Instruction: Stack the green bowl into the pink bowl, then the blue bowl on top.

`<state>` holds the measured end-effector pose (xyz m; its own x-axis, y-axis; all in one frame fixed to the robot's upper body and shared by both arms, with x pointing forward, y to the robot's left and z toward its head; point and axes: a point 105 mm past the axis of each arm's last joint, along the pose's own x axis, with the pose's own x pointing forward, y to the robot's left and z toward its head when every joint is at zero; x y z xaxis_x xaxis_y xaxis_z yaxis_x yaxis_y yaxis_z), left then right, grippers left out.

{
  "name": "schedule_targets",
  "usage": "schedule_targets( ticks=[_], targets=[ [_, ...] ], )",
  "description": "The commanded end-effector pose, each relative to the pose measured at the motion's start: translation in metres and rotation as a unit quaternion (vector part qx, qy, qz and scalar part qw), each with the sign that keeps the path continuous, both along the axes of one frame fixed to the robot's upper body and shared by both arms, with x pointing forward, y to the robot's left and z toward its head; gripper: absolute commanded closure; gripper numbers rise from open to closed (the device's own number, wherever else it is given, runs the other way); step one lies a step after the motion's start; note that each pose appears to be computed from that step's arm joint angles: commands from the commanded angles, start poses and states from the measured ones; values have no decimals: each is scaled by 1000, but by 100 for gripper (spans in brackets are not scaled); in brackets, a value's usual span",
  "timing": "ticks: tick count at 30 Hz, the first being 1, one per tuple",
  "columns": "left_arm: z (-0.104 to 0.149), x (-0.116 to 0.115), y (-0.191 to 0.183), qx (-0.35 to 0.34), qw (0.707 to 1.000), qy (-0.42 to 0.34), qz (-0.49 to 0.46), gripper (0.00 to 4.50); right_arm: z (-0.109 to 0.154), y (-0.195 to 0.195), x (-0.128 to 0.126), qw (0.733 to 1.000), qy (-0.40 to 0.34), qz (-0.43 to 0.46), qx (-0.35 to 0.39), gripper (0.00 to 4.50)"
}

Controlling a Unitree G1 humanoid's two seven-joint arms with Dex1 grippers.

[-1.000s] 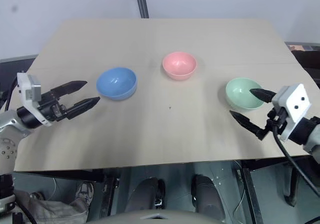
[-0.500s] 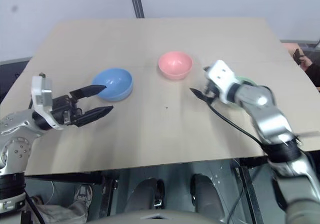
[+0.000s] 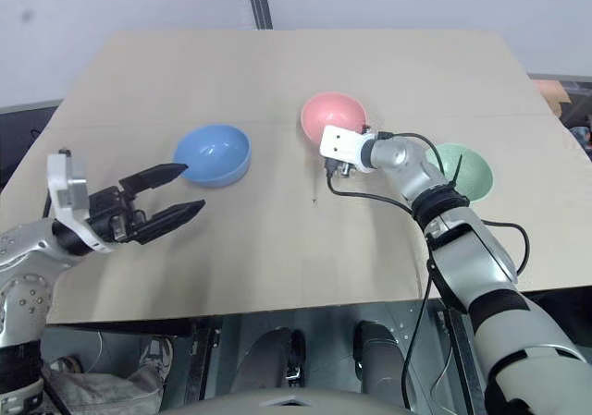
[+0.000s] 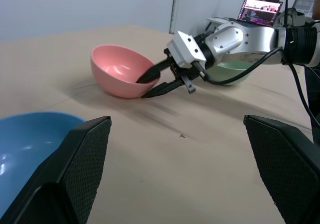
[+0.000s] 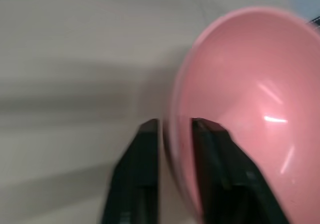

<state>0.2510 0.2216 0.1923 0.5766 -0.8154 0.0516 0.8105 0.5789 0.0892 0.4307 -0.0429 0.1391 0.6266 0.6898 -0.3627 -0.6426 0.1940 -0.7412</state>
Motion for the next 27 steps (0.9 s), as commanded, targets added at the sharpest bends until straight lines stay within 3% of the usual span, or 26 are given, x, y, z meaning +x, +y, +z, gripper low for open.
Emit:
schedule_targets(
  ticks=[1,6,10,14,19,20,21,23,24,27],
  targets=[
    [13,-6,-2,3,1000,-26,-3,0,30,14,1,998,-52,27,9,449],
    [13,-6,-3,-2,999,-31,-10,0,53,21,-10,995,-71,64,35,449],
    [22,-5,-4,-43,998,-49,-22,0,63,20,-52,990,-31,127,58,449],
    [25,-2,-2,-70,995,-57,-34,0,37,9,-113,985,53,165,12,449],
    [22,5,-3,-75,995,-52,-38,0,2,3,-138,980,128,146,-39,449],
    [21,7,-4,-75,995,-53,-40,0,-6,1,-134,981,130,133,-45,395],
    [21,7,-4,-74,995,-53,-42,0,-10,0,-131,982,131,123,-49,376],
    [21,9,-5,-74,995,-53,-45,0,-12,-1,-127,984,131,111,-47,294],
    [20,9,-6,-74,995,-53,-46,0,-6,0,-127,985,125,112,-41,228],
    [19,11,-7,-73,995,-51,-49,0,19,2,-128,990,101,96,7,127]
  ],
)
